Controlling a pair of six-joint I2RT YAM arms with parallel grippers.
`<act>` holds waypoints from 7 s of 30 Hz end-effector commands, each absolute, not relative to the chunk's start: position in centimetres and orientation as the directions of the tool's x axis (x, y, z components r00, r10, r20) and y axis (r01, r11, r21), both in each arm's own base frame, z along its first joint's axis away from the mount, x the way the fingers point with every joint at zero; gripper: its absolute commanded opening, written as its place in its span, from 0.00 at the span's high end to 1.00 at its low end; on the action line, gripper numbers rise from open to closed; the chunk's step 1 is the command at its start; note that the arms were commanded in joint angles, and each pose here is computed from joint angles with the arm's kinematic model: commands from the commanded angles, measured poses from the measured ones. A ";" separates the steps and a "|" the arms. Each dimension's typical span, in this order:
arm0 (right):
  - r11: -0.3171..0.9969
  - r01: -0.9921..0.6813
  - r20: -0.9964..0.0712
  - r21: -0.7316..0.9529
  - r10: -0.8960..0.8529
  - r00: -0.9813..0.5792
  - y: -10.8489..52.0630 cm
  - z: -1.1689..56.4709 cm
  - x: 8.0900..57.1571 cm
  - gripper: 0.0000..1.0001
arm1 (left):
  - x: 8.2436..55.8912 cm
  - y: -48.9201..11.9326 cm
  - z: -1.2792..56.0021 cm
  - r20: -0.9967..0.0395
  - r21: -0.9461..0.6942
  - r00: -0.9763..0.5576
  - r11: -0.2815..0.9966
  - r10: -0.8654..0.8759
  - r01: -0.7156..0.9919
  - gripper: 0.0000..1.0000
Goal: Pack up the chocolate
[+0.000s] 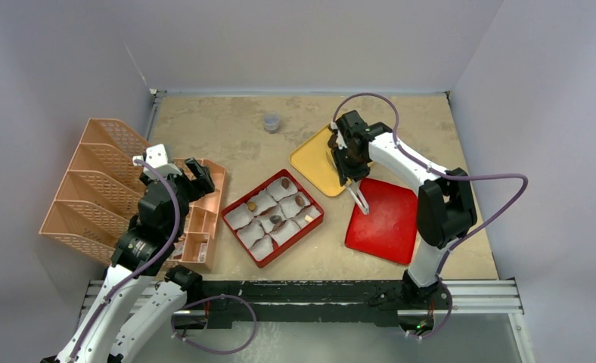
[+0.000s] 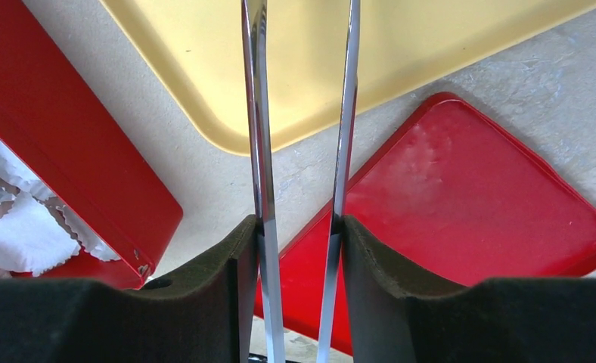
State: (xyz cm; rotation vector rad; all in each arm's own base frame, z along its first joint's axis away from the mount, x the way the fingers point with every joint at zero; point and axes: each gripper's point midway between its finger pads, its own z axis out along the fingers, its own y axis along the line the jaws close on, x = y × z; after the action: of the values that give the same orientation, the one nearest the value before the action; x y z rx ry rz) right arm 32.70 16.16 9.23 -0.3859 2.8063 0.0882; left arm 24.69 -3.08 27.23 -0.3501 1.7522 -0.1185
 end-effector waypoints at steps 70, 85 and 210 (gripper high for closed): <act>0.946 -0.315 -0.321 -0.077 -0.323 -0.890 18.6 11.6 31.0 0.74 | 24.6 -3.0 28.5 -0.941 -0.292 -0.128 0.944 -0.312 -0.154 0.23; 0.915 -0.404 -0.423 -0.011 -0.370 -0.827 18.8 16.0 29.3 0.79 | 24.8 -3.1 28.3 -0.941 -0.289 -0.136 0.945 -0.310 -0.155 0.23; 0.935 -0.345 -0.418 -0.086 -0.348 -0.839 15.9 13.6 35.1 0.57 | 24.5 -2.9 28.6 -0.940 -0.297 -0.122 0.942 -0.317 -0.156 0.23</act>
State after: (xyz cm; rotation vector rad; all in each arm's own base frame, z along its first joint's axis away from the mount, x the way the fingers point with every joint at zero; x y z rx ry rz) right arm 33.51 14.59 12.35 -0.4876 2.7276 -0.1018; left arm 24.38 -2.94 27.67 -0.3544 1.7339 -0.1290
